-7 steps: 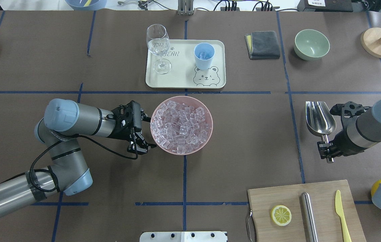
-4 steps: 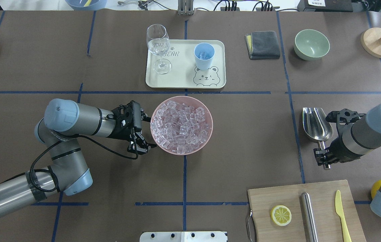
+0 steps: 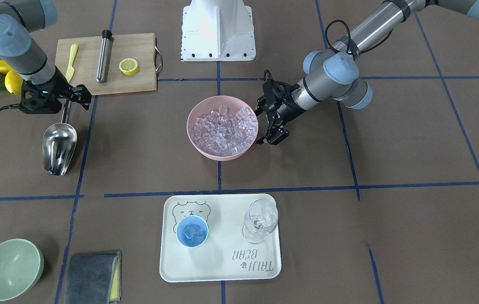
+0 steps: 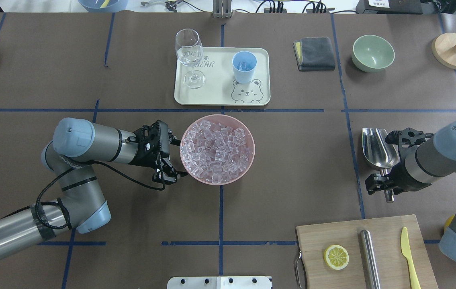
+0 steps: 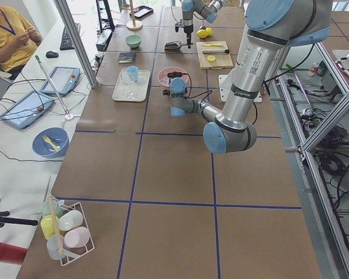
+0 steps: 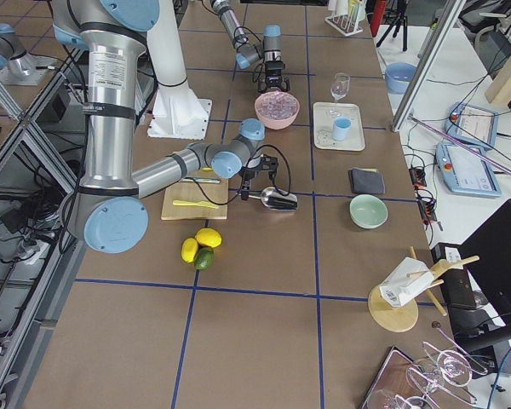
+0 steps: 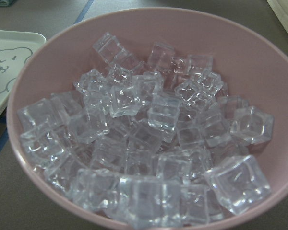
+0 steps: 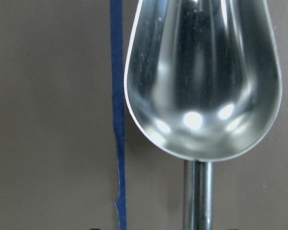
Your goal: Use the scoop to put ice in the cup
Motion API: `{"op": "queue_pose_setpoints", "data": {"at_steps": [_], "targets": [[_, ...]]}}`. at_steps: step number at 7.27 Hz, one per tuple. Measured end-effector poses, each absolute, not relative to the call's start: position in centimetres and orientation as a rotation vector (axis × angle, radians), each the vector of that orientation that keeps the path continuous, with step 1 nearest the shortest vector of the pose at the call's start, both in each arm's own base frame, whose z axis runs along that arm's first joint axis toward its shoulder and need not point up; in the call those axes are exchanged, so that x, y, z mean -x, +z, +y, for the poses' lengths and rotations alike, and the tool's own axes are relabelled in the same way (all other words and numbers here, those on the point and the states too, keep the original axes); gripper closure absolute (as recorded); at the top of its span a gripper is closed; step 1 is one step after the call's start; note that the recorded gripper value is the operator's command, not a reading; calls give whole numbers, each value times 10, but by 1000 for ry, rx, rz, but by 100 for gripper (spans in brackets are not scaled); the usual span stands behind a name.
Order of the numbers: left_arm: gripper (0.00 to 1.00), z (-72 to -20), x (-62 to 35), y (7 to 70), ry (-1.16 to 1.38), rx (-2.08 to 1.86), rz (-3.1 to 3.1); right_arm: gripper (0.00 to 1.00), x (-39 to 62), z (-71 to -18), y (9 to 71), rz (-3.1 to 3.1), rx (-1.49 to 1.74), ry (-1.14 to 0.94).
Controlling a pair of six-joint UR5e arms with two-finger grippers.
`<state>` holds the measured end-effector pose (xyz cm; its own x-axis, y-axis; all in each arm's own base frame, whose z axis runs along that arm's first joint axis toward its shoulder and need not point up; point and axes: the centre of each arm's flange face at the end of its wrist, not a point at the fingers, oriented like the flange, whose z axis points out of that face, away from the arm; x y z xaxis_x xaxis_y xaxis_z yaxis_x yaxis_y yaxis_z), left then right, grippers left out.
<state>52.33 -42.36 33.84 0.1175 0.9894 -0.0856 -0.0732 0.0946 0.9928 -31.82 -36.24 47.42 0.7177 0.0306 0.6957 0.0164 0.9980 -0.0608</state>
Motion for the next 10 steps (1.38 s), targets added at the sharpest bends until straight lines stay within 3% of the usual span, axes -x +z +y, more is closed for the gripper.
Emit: {"op": "queue_pose_setpoints", "data": {"at_steps": [2,6,10], "targets": [[0,-424,-523,338,1095,-1137,1110,0,281,-401,465,-781,-32,13],[0,-425,-522,339,1093,-1138,1110,0,122,-465,499,-670,-164,-176],[0,-441,-507,343,1051,-1144,1079,0,-14,-417,575,-672,-127,-259]]}}
